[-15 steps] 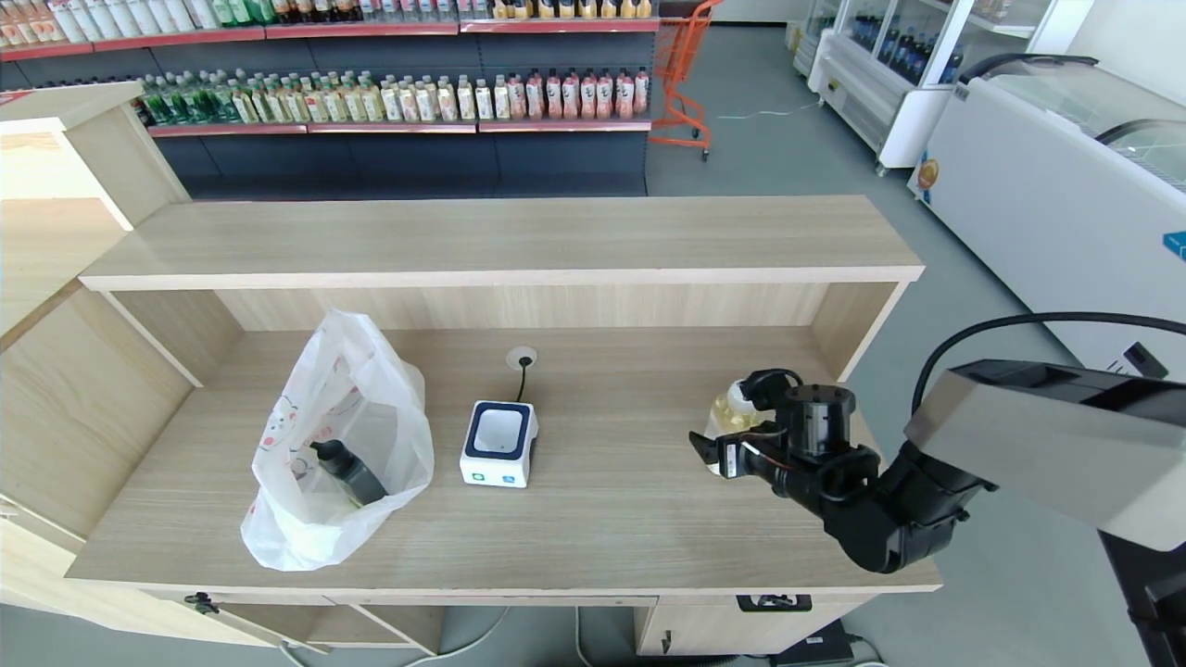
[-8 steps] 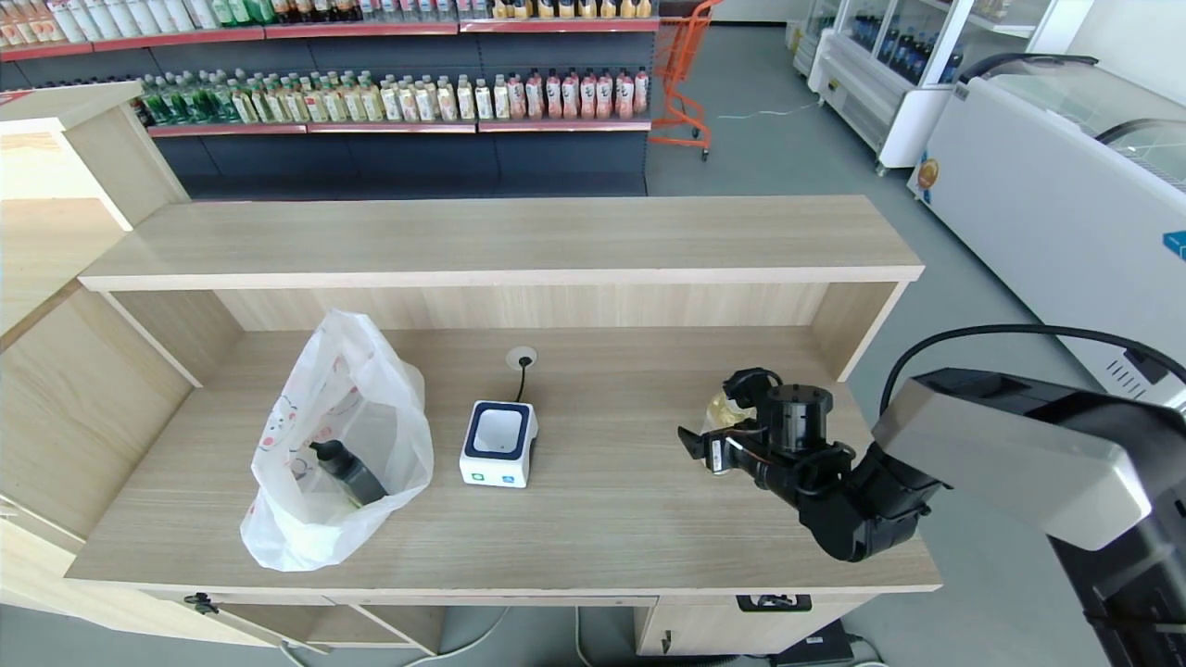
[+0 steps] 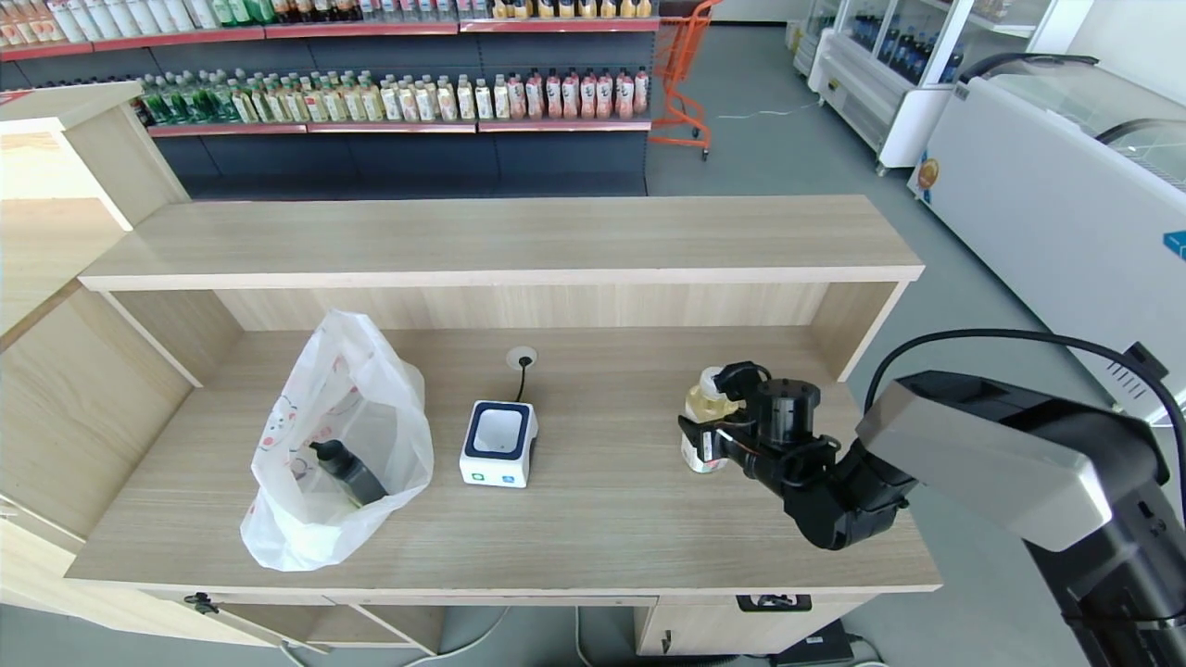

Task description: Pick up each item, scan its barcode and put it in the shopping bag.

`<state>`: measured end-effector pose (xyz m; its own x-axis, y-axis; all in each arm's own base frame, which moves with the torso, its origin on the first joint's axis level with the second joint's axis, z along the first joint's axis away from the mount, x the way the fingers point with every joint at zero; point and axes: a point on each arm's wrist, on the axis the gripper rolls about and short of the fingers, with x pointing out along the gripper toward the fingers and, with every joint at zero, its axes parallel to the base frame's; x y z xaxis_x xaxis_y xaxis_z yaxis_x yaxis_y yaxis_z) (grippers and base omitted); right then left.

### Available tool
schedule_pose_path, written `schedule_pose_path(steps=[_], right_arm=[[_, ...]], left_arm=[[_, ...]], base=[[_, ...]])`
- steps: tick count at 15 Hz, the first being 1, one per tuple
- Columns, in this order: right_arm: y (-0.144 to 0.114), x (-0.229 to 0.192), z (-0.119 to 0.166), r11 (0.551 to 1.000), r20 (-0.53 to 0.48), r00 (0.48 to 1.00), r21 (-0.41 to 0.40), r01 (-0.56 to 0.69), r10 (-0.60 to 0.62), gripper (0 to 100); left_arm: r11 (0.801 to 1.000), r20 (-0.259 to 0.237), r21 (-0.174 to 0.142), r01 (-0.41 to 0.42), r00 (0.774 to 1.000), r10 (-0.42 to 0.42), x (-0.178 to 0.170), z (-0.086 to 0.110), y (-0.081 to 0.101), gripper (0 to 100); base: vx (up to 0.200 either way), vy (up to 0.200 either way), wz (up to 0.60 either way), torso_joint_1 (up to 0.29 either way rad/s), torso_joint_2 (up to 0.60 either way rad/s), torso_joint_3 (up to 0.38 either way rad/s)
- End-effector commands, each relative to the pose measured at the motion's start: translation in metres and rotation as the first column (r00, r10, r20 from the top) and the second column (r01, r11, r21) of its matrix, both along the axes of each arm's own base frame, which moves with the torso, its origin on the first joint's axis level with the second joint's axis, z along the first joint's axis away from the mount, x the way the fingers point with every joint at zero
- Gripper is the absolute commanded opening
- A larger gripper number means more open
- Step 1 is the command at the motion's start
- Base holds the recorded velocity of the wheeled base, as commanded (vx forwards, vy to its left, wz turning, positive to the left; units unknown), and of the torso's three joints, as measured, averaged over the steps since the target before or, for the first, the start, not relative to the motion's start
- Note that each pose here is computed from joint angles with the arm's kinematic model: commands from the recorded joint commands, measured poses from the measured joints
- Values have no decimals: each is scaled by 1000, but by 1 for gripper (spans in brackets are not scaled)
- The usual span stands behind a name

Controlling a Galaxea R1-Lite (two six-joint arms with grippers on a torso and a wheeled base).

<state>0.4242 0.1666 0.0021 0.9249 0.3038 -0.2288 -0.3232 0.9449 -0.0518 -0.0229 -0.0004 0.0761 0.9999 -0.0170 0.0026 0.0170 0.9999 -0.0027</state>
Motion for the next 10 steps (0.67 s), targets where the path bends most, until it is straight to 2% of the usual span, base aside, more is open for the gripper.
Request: schedule_pose_path(steps=[1,3,5,7,8,9,10], right_arm=[[0,-1,-2,1000,4,1000,-20,-3,3,0],[-2,-3,0,1000,6,1000,-30,-3,3,0],[-3,-4,18,1000,33,999,5,-2,2,0],[-13,-25,77,983,49,996,162,-82,75,0],[-23,-39,100,972,27,991,193,-132,130,0],[-30,-56,122,950,11,977,234,-208,211,0],[-34,-71,136,909,7,949,288,-303,314,0]], left_arm=[[1000,1,0,0,1000,0,0,0,0,100],[1000,1,0,0,1000,0,0,0,0,100],[1000,1,0,0,1000,0,0,0,0,100],[1000,1,0,0,1000,0,0,0,0,100],[1000,1,0,0,1000,0,0,0,0,100],[1000,1,0,0,1000,0,0,0,0,100],[1000,1,0,0,1000,0,0,0,0,100]], base=[[0,0,0,0,0,0],[0,0,0,0,0,0],[0,0,0,0,0,0],[0,0,0,0,0,0],[0,0,0,0,0,0],[0,0,0,0,0,0],[0,0,0,0,0,0]])
